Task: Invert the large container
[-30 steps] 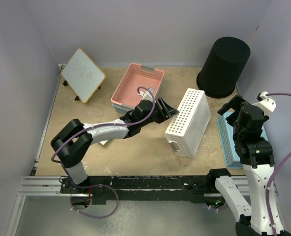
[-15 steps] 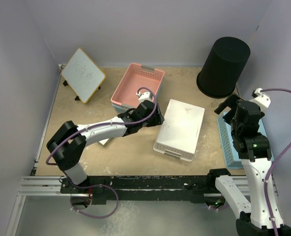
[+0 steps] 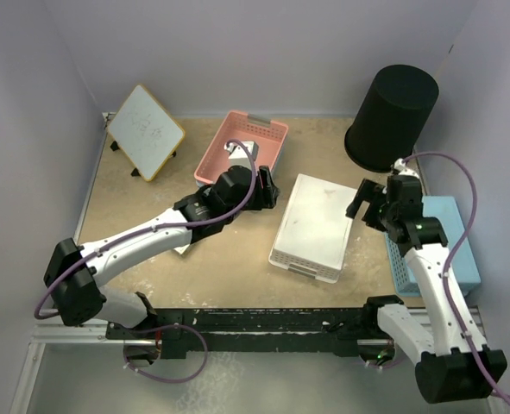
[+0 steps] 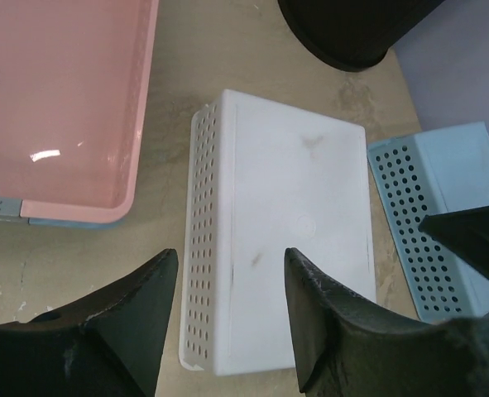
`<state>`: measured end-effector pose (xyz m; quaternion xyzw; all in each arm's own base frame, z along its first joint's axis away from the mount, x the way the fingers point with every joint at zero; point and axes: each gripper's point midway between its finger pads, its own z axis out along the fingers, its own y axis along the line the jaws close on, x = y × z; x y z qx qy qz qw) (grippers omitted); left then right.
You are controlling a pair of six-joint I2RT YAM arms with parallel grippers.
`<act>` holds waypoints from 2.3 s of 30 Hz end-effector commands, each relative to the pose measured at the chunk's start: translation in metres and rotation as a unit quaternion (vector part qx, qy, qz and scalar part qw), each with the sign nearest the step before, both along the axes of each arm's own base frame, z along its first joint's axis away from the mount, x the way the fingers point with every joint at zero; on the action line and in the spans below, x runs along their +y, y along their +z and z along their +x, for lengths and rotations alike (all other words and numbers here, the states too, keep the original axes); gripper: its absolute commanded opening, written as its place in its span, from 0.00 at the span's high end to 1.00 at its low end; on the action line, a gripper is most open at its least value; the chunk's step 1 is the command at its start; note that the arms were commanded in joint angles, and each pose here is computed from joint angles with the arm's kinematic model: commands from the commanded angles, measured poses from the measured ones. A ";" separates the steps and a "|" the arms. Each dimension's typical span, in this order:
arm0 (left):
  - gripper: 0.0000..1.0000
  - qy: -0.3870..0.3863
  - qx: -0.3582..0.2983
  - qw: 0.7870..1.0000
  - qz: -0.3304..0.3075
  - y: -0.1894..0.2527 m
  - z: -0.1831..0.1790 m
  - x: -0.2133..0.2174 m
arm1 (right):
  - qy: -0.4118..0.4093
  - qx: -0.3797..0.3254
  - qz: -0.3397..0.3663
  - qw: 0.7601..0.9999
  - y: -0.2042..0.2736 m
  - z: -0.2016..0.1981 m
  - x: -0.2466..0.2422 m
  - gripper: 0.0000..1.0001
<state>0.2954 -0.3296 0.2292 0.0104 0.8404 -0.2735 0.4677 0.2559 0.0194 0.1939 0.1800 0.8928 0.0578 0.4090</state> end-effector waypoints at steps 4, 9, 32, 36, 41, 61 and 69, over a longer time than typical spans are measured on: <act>0.48 -0.040 0.029 0.999 0.020 -0.030 -0.023 0.008 | 0.017 0.080 0.058 0.995 -0.071 -0.012 0.023 0.00; 0.48 -0.032 0.037 0.999 0.008 -0.038 -0.031 0.017 | 0.052 0.060 0.119 0.990 -0.086 0.021 0.050 0.00; 0.47 0.062 -0.057 0.995 0.051 0.022 -0.026 0.089 | 0.321 -0.033 0.160 0.933 -0.003 -0.027 0.141 0.00; 0.46 0.092 -0.074 0.991 0.066 0.031 -0.022 0.104 | 0.421 0.014 0.174 0.890 -0.013 -0.088 0.177 0.00; 0.46 0.124 -0.086 0.986 0.073 0.040 -0.021 0.120 | 0.469 0.112 0.167 0.860 -0.055 -0.134 0.189 0.00; 0.46 0.145 -0.090 0.984 0.059 0.043 -0.028 0.137 | 0.237 0.094 -0.058 0.965 -0.101 0.035 0.132 0.00; 0.46 0.144 -0.085 0.984 0.057 0.039 -0.028 0.135 | 0.188 0.056 -0.063 0.978 -0.087 0.117 0.128 0.00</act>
